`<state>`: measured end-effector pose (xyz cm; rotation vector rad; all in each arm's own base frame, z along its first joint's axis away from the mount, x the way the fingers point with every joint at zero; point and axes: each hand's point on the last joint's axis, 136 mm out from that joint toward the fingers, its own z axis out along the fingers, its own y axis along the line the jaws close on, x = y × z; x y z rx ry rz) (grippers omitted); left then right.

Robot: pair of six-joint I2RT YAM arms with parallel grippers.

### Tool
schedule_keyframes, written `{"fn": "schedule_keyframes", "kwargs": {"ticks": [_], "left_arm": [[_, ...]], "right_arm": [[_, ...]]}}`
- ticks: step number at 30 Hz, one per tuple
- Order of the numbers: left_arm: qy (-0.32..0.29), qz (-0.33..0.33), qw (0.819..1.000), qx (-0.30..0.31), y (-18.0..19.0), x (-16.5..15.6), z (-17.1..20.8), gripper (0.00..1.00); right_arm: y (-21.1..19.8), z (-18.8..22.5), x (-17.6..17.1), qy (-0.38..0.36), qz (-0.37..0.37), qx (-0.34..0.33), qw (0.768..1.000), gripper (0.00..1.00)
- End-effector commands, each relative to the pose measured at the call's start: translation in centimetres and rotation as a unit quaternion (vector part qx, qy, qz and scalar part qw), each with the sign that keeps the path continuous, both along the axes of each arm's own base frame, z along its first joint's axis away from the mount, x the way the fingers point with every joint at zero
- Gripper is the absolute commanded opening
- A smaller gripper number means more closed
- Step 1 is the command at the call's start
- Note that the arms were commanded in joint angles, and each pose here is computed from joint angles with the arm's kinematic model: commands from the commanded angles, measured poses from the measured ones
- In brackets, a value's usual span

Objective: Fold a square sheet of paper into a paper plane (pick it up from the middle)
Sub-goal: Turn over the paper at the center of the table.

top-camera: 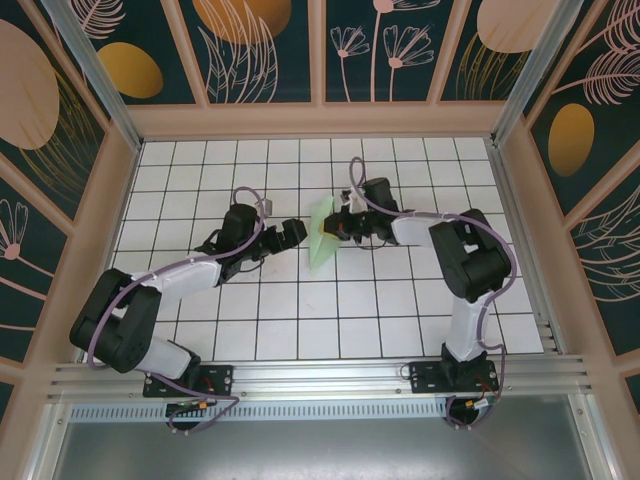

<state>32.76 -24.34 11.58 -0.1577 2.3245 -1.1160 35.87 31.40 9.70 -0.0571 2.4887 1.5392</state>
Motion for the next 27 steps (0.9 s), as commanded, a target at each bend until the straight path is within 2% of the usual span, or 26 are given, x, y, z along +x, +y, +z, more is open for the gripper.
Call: {"fn": "schedule_keyframes", "kwargs": {"ticks": [1, 6, 13, 21, 27], "left_arm": [[-0.034, -0.051, 0.994, -0.09, -2.2, -0.6, 3.8, 0.98], [-0.038, -0.076, 0.986, -0.144, -3.4, -0.8, 5.4, 0.91], [-0.037, -0.098, 0.978, -0.18, -4.4, -0.8, 6.3, 0.84], [-0.01, -0.071, 0.985, -0.157, -3.9, -0.2, 4.4, 0.97], [-0.003, -0.078, 0.982, -0.171, -4.2, -0.4, 4.2, 0.96]], "right_arm": [[0.3, 6.0, -0.2, -0.053, 0.034, 0.087, 0.994, 0.05], [0.1, 8.3, -0.6, -0.056, 0.046, 0.125, 0.99, 0.05], [0.4, 10.3, -1.3, -0.047, 0.059, 0.165, 0.983, 0.05], [0.4, 10.9, -1.2, -0.048, 0.056, 0.171, 0.982, 0.05], [0.4, 10.7, -1.1, -0.043, 0.056, 0.172, 0.983, 0.05]]}}
